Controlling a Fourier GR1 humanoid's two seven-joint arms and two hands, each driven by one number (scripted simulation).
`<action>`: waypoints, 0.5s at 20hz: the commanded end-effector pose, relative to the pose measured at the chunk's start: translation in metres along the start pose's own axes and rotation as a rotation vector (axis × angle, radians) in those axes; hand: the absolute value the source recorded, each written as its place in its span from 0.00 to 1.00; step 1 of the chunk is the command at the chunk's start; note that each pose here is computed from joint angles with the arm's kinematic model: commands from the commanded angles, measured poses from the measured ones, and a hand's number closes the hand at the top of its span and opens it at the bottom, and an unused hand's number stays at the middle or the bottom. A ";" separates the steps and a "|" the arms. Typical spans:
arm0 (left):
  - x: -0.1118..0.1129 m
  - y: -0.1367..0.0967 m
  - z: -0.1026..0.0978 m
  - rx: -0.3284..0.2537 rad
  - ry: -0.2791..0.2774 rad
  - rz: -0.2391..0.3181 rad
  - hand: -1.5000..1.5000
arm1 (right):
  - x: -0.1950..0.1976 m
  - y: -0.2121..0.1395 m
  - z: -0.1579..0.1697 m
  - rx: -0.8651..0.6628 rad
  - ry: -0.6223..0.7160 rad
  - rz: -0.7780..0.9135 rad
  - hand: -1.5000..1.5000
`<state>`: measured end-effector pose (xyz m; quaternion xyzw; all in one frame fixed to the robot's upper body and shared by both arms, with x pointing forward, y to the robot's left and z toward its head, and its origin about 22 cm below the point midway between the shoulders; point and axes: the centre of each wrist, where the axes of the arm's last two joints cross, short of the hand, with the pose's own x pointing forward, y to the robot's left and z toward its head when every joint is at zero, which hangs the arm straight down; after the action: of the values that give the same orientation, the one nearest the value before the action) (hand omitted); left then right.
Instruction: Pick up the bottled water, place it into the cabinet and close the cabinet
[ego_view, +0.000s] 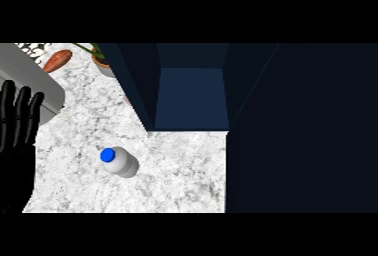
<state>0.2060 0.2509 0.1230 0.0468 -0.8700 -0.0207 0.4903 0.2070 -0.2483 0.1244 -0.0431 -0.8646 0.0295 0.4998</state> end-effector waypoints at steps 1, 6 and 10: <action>-0.015 -0.014 0.007 0.081 0.001 -0.001 0.00 | 0.003 0.006 0.014 0.037 0.016 0.018 0.00; 0.015 -0.024 0.022 0.416 0.007 -0.167 0.00 | 0.013 0.014 0.023 0.083 -0.003 -0.044 0.00; 0.015 -0.037 0.028 0.628 0.171 0.000 0.00 | 0.026 0.031 0.033 0.263 0.063 -0.206 0.00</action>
<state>0.1865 0.2278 0.1175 0.1801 -0.8232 0.1693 0.5111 0.1797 -0.2262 0.1247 0.0581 -0.8506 0.0755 0.5171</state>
